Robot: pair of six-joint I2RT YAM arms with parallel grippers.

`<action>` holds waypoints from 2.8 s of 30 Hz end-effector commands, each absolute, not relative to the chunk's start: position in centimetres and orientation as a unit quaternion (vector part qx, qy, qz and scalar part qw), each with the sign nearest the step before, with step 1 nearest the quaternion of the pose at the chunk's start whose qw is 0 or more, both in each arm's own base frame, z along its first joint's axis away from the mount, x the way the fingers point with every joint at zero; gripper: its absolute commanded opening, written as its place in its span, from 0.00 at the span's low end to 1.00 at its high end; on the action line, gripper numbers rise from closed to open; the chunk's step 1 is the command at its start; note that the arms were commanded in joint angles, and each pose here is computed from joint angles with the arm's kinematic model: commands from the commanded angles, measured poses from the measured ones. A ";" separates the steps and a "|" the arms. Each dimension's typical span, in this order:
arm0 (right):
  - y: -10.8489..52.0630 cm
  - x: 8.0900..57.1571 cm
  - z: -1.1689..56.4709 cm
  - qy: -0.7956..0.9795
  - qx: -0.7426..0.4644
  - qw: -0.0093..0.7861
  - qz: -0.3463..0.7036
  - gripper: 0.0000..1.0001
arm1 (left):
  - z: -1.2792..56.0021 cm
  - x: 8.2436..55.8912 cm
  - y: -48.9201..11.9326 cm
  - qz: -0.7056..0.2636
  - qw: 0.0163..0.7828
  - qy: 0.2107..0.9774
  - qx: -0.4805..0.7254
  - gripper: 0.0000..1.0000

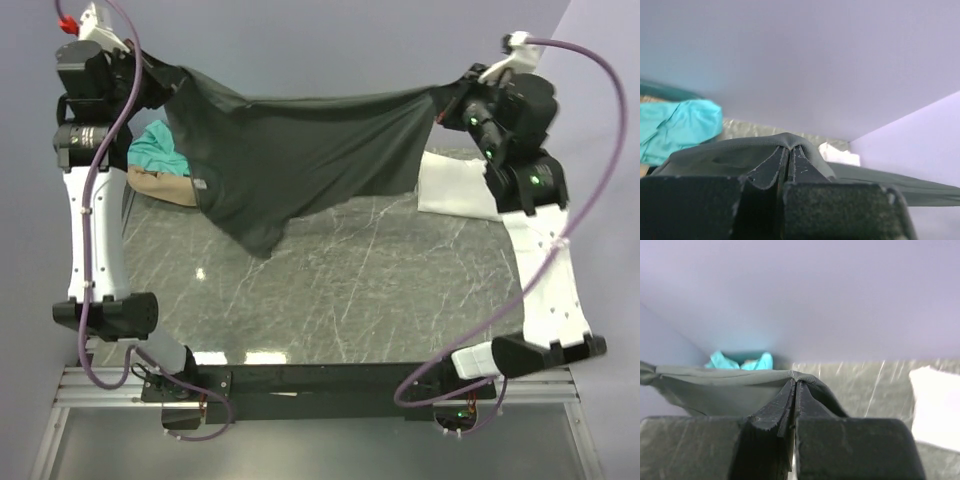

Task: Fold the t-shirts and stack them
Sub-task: Flatten the tshirt out

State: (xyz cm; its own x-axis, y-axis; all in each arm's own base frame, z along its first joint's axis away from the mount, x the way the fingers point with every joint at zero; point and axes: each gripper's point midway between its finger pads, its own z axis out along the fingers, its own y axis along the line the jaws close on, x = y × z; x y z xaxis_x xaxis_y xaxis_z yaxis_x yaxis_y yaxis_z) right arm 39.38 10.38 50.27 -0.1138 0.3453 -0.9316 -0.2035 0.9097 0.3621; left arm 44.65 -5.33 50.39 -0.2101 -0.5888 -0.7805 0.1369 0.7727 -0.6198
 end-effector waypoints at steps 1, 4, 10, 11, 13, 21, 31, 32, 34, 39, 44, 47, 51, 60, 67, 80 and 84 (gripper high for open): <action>7.5 34.0 57.0 0.641 0.060 0.742 0.186 0.00 | 57.1 40.5 -6.2 -0.338 0.666 0.654 -0.120 0.00; 6.5 30.3 59.0 0.600 0.059 0.775 0.187 0.00 | 60.4 35.7 -6.4 -0.341 0.711 0.608 -0.094 0.00; 5.1 24.3 59.2 0.564 0.058 0.802 0.188 0.00 | 61.6 28.6 -6.3 -0.315 0.754 0.574 -0.064 0.00; 4.9 23.8 59.0 0.564 0.062 0.802 0.188 0.00 | 60.9 28.3 -6.2 -0.309 0.752 0.579 -0.062 0.00; 4.2 22.5 58.2 0.564 0.072 0.802 0.185 0.00 | 60.5 26.5 -6.2 -0.305 0.756 0.576 -0.063 0.00; 4.6 26.4 51.4 0.632 0.095 0.751 0.169 0.00 | 55.4 29.6 -7.7 -0.349 0.692 0.628 -0.067 0.00; 5.3 32.3 48.9 0.666 0.100 0.725 0.147 0.00 | 50.6 38.6 -9.2 -0.329 0.640 0.694 -0.030 0.00; 5.4 32.4 49.3 0.664 0.098 0.726 0.151 0.00 | 51.0 38.6 -10.1 -0.333 0.639 0.693 -0.019 0.00; 5.7 32.3 50.6 0.653 0.094 0.734 0.161 0.00 | 52.8 38.7 -10.2 -0.333 0.651 0.682 -0.016 0.00; 5.4 30.8 52.9 0.634 0.091 0.750 0.166 0.00 | 55.8 37.4 -9.8 -0.327 0.681 0.655 -0.013 0.00; 4.9 28.2 53.4 0.620 0.090 0.761 0.171 0.00 | 55.6 35.0 -9.3 -0.302 0.694 0.653 0.001 0.00; 4.1 25.6 53.8 0.605 0.098 0.771 0.172 0.00 | 55.7 32.4 -9.2 -0.296 0.699 0.651 0.009 0.00; 3.1 21.1 54.7 0.572 0.102 0.794 0.178 0.00 | 56.4 28.4 -9.3 -0.297 0.708 0.641 0.023 0.00; 1.5 14.6 54.4 0.549 0.123 0.804 0.194 0.00 | 57.3 21.2 -9.5 -0.307 0.717 0.624 0.037 0.00; 0.5 14.5 52.7 0.549 0.151 0.802 0.180 0.00 | 58.4 21.8 -12.3 -0.383 0.686 0.613 0.085 0.00; -1.6 32.7 37.5 0.656 0.208 0.726 0.003 0.00 | 39.8 46.0 -14.7 -0.377 0.522 0.765 0.018 0.00; -4.1 40.1 30.9 0.710 0.234 0.663 -0.032 0.01 | 32.3 53.7 -16.0 -0.340 0.476 0.811 0.013 0.48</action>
